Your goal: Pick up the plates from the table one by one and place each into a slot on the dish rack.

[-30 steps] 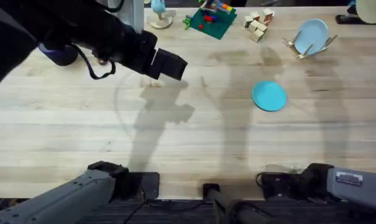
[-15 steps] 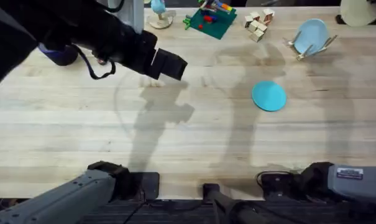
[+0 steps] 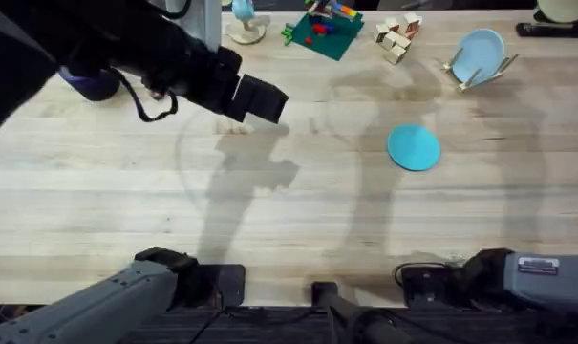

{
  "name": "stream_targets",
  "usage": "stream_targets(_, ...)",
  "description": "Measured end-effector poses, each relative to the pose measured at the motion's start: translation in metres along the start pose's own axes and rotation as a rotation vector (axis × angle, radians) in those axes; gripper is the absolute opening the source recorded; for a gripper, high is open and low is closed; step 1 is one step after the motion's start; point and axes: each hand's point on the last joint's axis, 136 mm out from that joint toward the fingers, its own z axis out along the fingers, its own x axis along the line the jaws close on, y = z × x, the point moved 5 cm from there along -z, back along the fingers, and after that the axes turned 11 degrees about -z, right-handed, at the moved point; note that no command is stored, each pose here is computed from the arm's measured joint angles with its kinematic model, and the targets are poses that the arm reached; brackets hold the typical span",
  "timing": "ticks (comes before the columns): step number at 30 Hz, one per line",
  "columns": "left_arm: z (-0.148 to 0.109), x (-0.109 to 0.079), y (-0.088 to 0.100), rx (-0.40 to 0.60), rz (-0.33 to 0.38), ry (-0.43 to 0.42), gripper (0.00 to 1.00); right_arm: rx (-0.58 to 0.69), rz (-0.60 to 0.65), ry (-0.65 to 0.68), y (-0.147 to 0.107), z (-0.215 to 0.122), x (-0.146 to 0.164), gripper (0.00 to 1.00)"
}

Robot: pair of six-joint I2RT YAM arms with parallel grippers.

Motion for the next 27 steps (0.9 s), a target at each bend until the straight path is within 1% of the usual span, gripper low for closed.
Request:
stream_targets(3, 0.000, 0.000, 0.000, 0.001, -0.006, 0.000, 0.994, -0.005, -0.004, -0.005, 0.000, 0.007, -0.004, 0.031)
stream_targets(7, 0.000, 0.000, 0.000, 0.001, -0.022, 0.000, 0.995, 0.006, -0.001, 0.005, -0.004, 0.027, -0.006, 0.031)
stream_targets(20, 0.000, 0.000, 0.000, 0.001, -0.032, 0.000, 0.994, 0.079, 0.036, 0.103, -0.029, 0.080, 0.001, 0.030)
stream_targets(27, 0.000, 0.000, 0.000, 0.001, -0.033, 0.000, 0.993, 0.073, 0.043, 0.138, -0.033, 0.098, 0.005, 0.030)
